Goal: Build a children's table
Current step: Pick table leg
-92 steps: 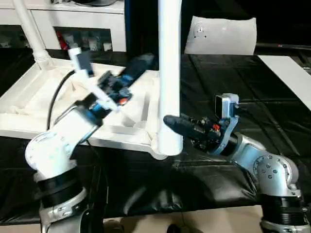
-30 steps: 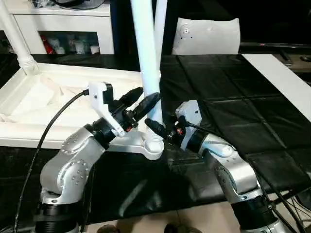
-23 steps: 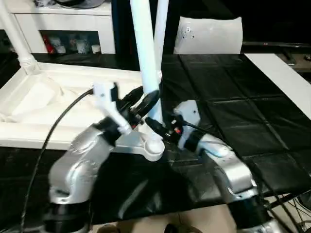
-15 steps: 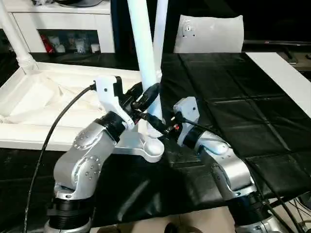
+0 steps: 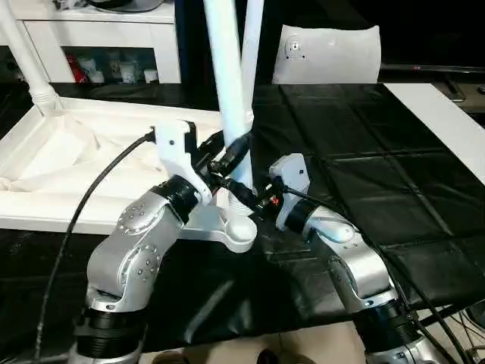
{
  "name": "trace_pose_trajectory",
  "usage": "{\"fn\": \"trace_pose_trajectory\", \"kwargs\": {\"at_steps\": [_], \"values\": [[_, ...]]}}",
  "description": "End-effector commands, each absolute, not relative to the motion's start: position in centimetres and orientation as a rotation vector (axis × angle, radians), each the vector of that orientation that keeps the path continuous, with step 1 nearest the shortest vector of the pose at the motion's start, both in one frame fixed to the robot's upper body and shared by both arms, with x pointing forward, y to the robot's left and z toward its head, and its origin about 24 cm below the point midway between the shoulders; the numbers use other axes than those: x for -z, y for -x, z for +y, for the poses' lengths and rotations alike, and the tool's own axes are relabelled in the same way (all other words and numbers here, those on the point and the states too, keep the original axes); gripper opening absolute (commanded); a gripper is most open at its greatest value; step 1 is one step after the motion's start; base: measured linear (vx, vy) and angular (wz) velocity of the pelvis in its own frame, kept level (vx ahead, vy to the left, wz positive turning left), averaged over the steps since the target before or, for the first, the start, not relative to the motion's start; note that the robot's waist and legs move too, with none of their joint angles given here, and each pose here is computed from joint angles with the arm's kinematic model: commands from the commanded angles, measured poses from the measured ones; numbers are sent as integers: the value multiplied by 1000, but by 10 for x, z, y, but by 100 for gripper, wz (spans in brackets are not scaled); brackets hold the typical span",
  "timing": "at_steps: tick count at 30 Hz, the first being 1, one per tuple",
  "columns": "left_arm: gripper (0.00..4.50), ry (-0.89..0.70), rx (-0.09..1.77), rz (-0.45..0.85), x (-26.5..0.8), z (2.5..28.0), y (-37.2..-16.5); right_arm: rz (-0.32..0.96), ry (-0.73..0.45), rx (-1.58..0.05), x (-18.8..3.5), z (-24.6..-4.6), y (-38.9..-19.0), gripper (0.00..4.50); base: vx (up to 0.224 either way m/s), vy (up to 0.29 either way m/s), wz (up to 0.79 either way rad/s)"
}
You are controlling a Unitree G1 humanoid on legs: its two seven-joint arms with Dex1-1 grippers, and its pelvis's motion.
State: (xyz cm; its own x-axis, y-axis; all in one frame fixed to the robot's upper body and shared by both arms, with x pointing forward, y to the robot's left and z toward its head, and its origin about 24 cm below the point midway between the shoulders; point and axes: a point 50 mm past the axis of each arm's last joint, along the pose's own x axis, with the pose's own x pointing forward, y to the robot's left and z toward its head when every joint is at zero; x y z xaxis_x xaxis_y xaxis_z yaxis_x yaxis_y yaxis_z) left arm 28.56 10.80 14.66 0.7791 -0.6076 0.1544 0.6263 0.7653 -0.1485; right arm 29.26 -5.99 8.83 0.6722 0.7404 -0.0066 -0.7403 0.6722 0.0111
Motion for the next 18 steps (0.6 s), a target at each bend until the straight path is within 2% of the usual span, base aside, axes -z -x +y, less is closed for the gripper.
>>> {"fn": "trace_pose_trajectory", "kwargs": {"at_steps": [1,7,10,11,12,13,14,18], "values": [[187,151,696,-80,-143,109,-288,-39,13,-850,-97,-59,-294,188,0,0,0],[187,152,689,-83,-145,118,-291,-42,21,-850,-97,-60,-295,188,0,0,0],[186,239,606,-63,-146,122,-296,-46,39,-852,-98,-60,-295,188,0,0,0],[186,305,528,-54,-147,126,-301,-35,7,-874,-100,-58,-295,188,0,0,0],[185,329,496,-52,-147,128,-304,-29,-15,-886,-100,-58,-294,223,0,0,0],[185,329,496,-52,-147,128,-304,-29,-15,-886,-100,-58,-294,223,0,0,0],[185,350,471,-54,-148,130,-306,-28,-27,-913,-102,-56,-292,258,0,0,0],[185,352,459,-60,-152,133,-309,-33,-62,-968,-106,-56,-289,280,0,0,0]]}}
